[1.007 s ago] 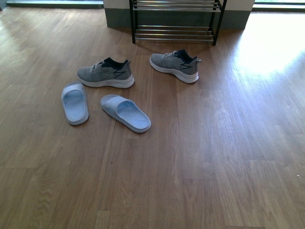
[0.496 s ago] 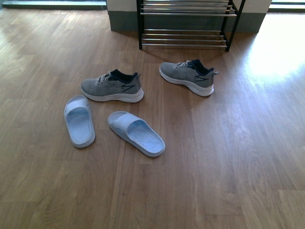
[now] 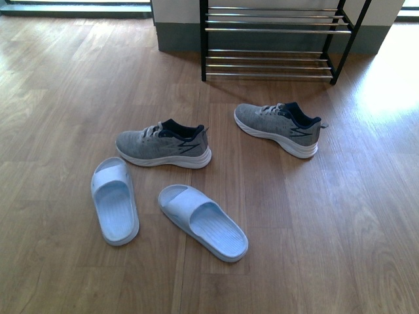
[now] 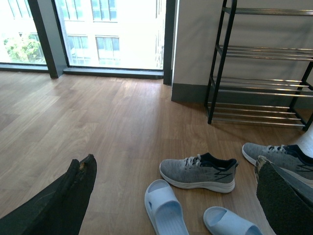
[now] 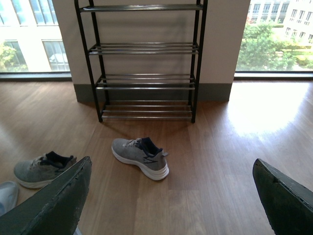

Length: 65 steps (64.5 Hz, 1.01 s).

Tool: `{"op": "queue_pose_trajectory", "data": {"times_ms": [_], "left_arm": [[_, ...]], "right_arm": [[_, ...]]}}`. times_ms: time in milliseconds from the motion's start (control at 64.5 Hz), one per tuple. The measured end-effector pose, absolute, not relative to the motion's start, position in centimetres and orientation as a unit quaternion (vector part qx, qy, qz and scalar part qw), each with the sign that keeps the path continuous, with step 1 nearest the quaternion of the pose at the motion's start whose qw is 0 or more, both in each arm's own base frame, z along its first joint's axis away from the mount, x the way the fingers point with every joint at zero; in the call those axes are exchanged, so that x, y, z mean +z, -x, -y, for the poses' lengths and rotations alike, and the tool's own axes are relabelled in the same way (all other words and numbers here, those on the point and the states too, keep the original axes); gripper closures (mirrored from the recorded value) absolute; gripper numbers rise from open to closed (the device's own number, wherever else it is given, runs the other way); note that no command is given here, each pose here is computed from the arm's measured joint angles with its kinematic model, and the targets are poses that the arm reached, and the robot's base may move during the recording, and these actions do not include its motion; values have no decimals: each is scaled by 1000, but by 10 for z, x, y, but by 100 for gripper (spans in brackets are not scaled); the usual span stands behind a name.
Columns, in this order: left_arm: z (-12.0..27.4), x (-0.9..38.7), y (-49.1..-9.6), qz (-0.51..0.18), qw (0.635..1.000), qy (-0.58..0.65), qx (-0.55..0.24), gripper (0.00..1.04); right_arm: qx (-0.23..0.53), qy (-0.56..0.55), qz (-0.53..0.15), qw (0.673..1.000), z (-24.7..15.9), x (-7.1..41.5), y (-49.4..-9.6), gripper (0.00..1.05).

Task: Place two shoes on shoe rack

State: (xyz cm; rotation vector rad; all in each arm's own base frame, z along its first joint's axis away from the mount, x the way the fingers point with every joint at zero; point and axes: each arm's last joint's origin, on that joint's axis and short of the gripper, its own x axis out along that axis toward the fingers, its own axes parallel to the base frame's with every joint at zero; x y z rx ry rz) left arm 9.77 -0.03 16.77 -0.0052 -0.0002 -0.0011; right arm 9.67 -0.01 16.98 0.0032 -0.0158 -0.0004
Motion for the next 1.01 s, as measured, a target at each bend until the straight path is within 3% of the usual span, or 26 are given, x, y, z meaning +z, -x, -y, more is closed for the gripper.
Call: {"op": "queue_pose_trajectory", "data": {"times_ms": [1007], "left_arm": [[0, 168, -98, 0, 1000, 2, -2, 9]], "right_arm": [[-1, -2, 8, 1000, 0, 170, -97, 9]]}}
